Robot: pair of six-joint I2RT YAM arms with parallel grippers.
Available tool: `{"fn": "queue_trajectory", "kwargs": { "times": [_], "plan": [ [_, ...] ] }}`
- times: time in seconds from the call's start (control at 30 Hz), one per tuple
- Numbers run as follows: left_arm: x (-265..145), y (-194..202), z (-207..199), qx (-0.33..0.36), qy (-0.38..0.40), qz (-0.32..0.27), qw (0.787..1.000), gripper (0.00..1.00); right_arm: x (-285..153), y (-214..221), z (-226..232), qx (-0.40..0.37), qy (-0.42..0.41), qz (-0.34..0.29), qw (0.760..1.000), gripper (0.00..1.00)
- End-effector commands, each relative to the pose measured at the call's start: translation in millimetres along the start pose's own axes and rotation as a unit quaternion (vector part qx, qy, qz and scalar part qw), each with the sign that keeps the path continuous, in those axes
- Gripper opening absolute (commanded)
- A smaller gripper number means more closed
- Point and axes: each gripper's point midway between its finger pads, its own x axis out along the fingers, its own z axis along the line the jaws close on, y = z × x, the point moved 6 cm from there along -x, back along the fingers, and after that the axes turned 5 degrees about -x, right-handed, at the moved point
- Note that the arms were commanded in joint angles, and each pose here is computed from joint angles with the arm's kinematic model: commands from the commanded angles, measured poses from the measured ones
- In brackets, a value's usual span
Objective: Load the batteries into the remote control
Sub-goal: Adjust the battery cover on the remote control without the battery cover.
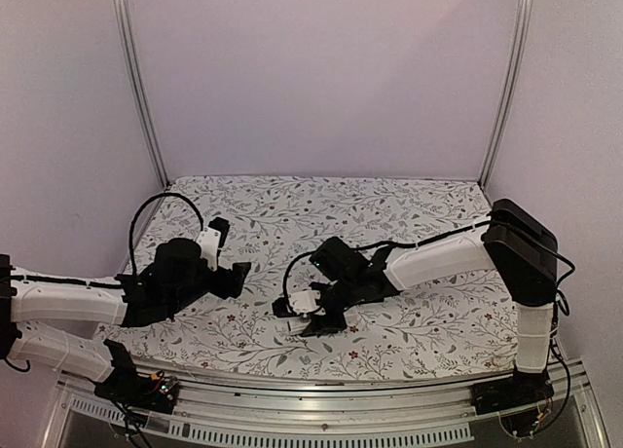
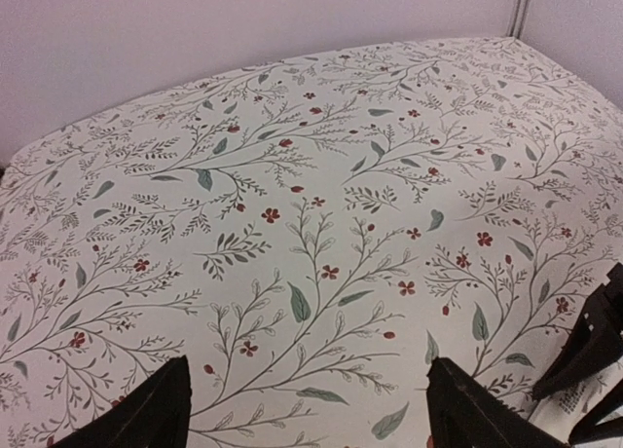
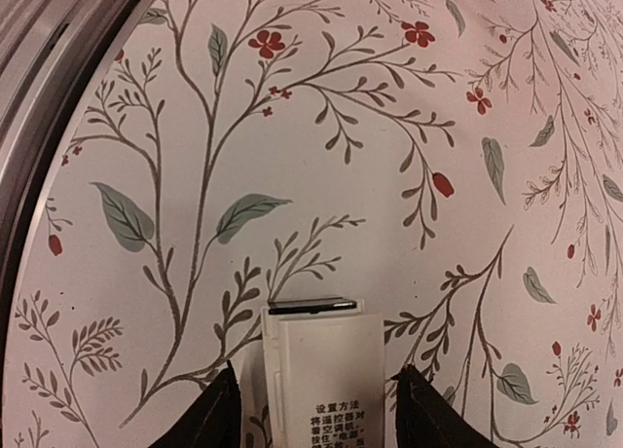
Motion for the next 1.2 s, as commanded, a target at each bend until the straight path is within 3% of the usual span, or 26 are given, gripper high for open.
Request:
{"fn": "queue_trajectory", "kwargs": {
  "times": [0.0, 0.63, 0.77, 1.0, 1.17],
  "plan": [
    [1.0, 2.9, 5.4, 0.004, -0.007, 0.000, 1.000, 0.84, 7.8, 7.6, -1.0, 0.001, 0.002, 0.019, 1.000, 0.48],
    [4.1, 3.5, 3.9, 0.009, -0.004, 0.005, 1.000, 0.84, 5.6, 4.5, 4.7, -0.020, 0.007, 0.016, 1.000, 0.32],
    [3.9, 3.8, 4.4, 0.009, -0.004, 0.005, 1.000, 0.84, 5.5, 5.4, 2.7, -0.013, 0.014, 0.022, 1.000, 0.35],
    [4.3, 4.7, 2.1, 0.015, 0.006, 0.008, 1.000, 0.84, 0.6, -1.0, -1.5, -0.002, 0.019, 0.016, 1.000, 0.55],
    [5.5, 6.7, -5.9, 0.030, 0.036, 0.013, 0.999, 0.85, -12.7, -19.6, -5.9, 0.006, 0.021, -0.018, 1.000, 0.61]
  ]
}}
